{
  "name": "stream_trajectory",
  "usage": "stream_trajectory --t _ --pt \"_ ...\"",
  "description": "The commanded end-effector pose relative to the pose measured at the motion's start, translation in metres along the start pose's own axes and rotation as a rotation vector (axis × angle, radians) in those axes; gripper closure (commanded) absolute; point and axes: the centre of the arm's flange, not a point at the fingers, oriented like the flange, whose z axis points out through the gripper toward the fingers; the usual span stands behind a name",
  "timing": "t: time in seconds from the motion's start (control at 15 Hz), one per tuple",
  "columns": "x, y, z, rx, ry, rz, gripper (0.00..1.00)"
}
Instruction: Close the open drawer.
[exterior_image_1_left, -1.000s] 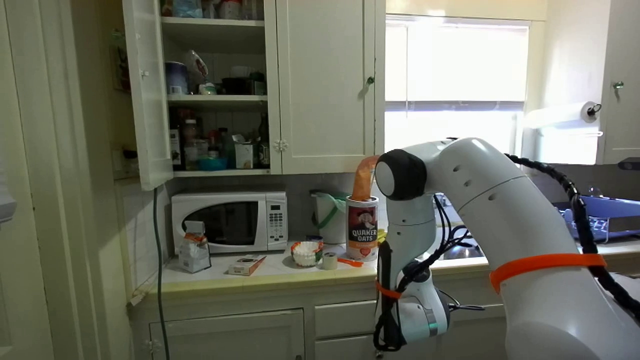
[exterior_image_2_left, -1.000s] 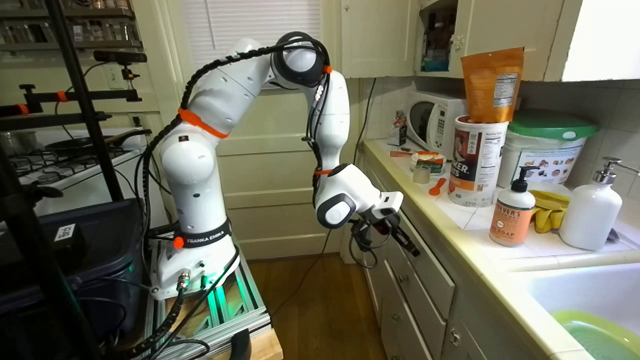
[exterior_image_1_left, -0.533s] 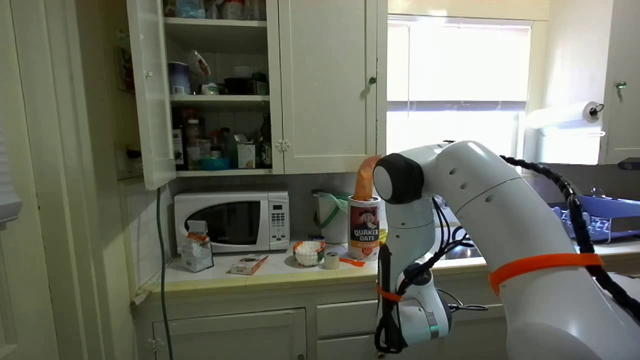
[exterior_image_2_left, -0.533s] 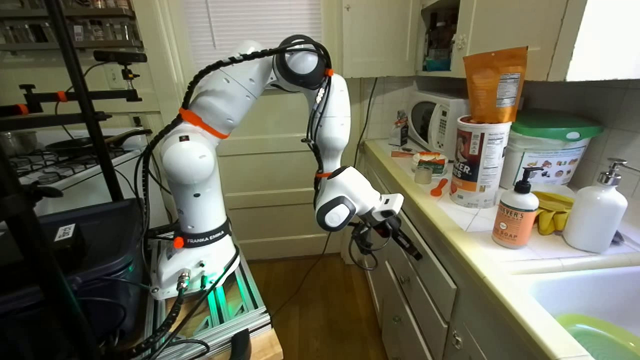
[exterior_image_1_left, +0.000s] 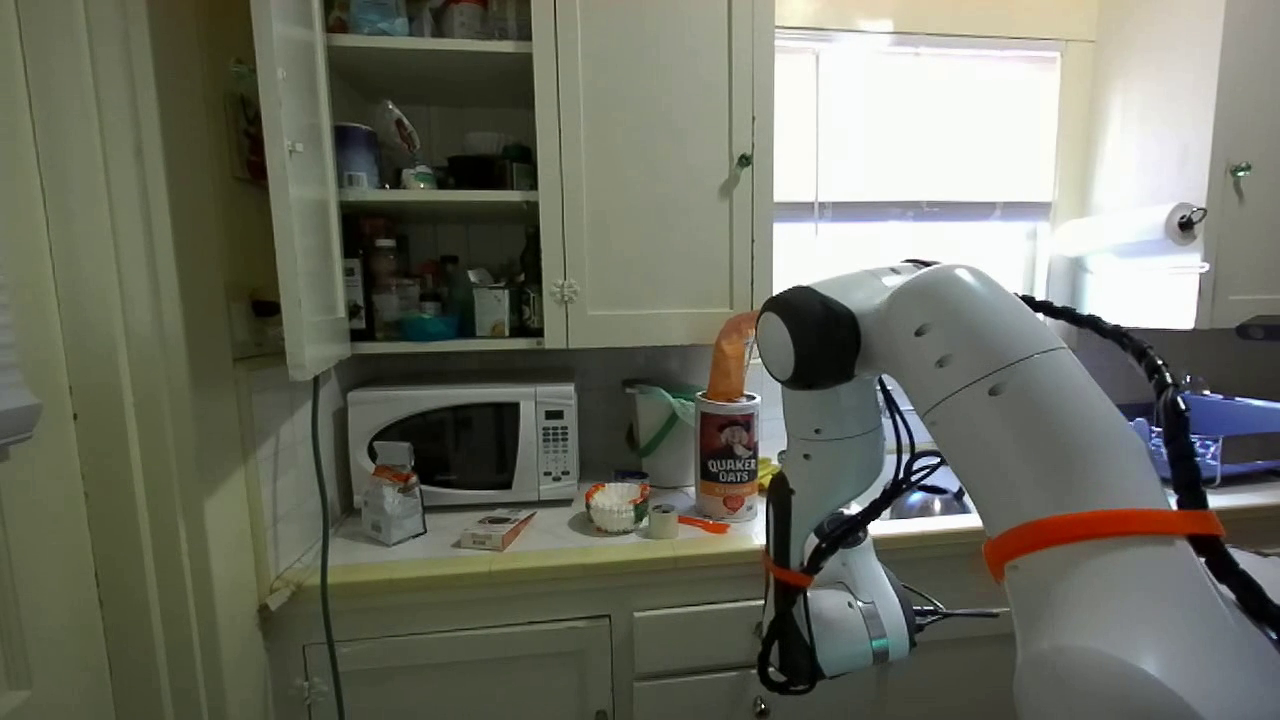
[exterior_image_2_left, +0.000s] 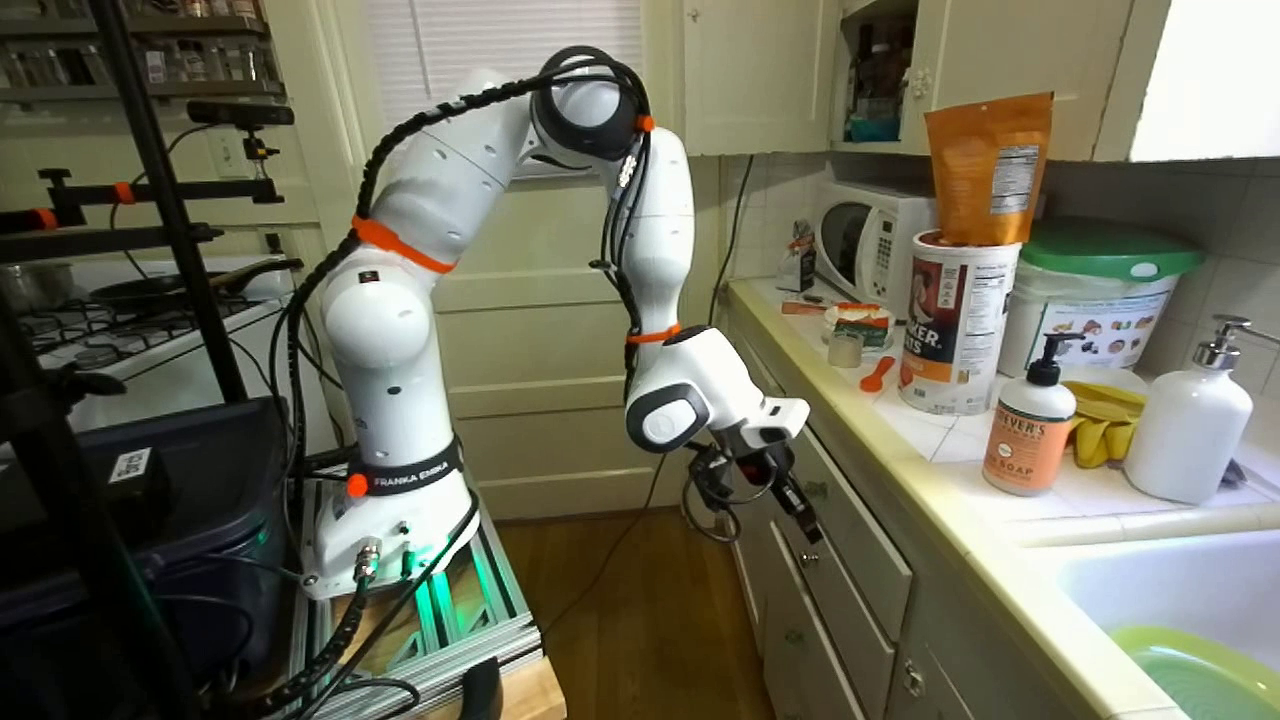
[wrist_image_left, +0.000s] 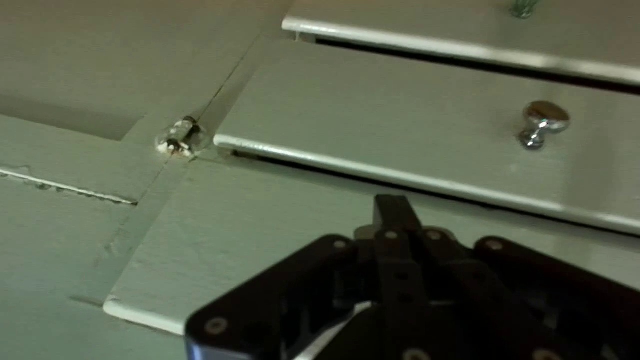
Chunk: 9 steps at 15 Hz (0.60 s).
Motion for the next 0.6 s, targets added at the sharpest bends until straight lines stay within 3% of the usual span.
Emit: stream_trajectory --t 0.0,0.07,0.2,0.4,0.53 --pt "-0.012 -0.01 -0.06 0.104 -0.098 -0.049 0.74" --pt "-0.017 -0.013 -0.074 0.135 -0.128 -0.062 0.72" --pt "-0.028 -0.017 -0.1 0.199 -0.216 -0.086 0.58" --pt "-0.045 -0.011 -0.138 0.229 -0.318 -0.089 0.36" --pt "-0.033 0.003 -0.154 0.22 -0.352 -0.072 0.2"
